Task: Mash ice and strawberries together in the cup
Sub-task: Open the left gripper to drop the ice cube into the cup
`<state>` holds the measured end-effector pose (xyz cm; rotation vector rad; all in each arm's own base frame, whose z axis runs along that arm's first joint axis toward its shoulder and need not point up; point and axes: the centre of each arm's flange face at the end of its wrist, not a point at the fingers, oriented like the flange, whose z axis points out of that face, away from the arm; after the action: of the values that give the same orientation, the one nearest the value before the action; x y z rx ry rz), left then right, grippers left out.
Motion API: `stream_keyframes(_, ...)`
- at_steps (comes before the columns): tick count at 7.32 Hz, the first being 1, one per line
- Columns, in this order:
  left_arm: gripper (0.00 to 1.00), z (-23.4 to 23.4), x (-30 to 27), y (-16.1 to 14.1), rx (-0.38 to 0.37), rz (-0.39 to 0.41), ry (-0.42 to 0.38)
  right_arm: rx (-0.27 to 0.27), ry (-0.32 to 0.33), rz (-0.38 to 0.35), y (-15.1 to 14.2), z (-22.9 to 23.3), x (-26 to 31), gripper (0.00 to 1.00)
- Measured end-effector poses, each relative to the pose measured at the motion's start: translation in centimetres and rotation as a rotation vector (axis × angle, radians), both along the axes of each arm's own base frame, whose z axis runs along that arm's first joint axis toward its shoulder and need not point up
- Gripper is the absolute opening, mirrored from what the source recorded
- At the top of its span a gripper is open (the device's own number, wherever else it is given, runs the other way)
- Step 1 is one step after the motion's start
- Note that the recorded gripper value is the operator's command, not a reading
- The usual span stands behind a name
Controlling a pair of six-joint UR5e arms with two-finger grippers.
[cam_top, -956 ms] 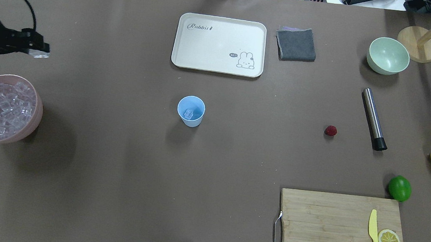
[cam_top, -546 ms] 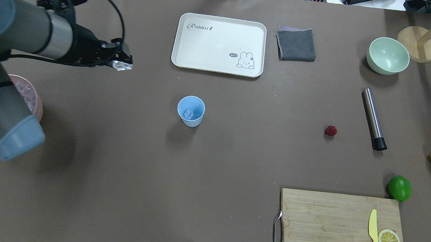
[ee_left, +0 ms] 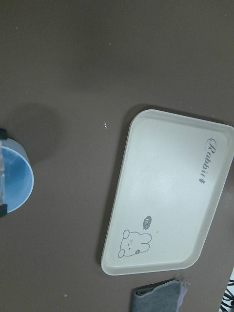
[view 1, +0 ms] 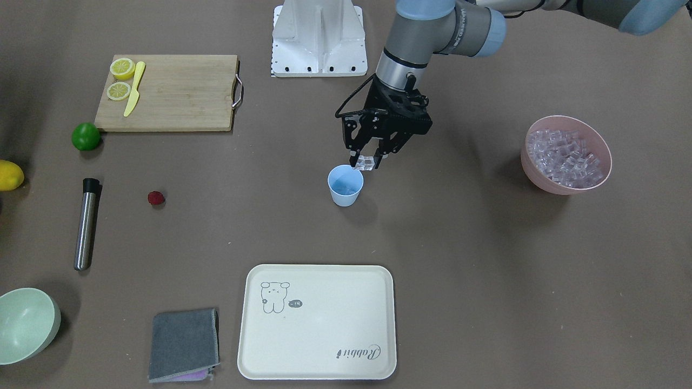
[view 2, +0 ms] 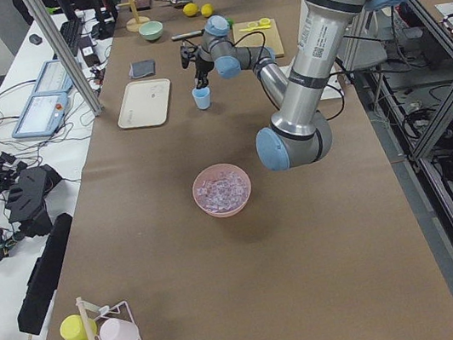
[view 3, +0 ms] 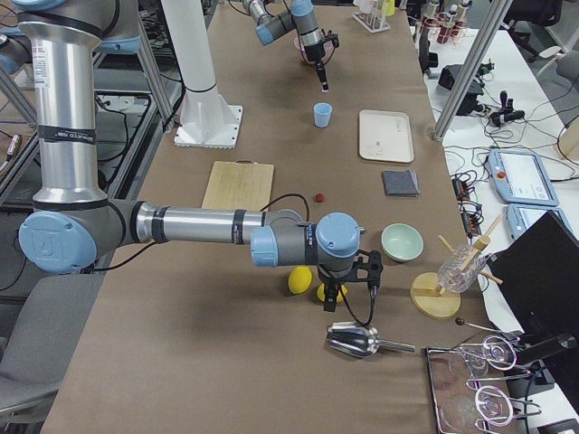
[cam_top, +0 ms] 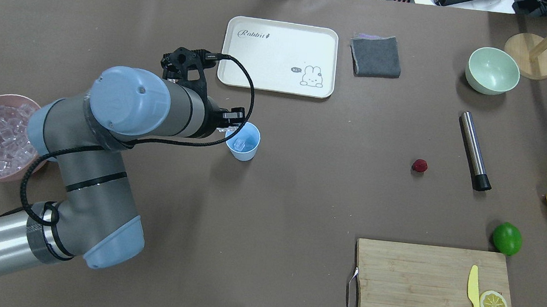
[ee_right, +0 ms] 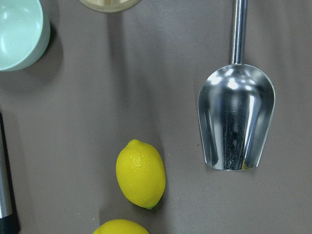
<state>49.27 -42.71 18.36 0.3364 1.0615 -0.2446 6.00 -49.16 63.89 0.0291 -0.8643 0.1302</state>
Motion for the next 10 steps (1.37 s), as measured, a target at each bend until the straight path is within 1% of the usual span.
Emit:
stream_keyframes(2,0.0,0.4,2.7,1.1,0.008,-0.009,-0.003,-0.005,-0.004,0.007,-0.1,-0.2,0.0,1.0)
stream_keyframes(5,0.0,0.5,3.7,1.0,0.01,-0.016,-0.008,0.003,-0.004,0.004,-0.3,-0.4,-0.1,1.0)
stream_keyframes(6,0.61,0.7,3.9,0.9,0.009,-0.017,-0.013,0.006,-0.004,0.002,-0.3,-0.4,-0.1,1.0)
stream_keyframes(7,0.96,0.9,4.0,0.7,0.008,-0.018,-0.014,0.007,-0.004,0.002,-0.3,-0.5,-0.1,1.0)
stream_keyframes(10,0.97,1.0,3.5,-0.3,0.006,-0.036,-0.012,0.012,-0.004,0.004,-0.5,-0.8,0.0,1.0)
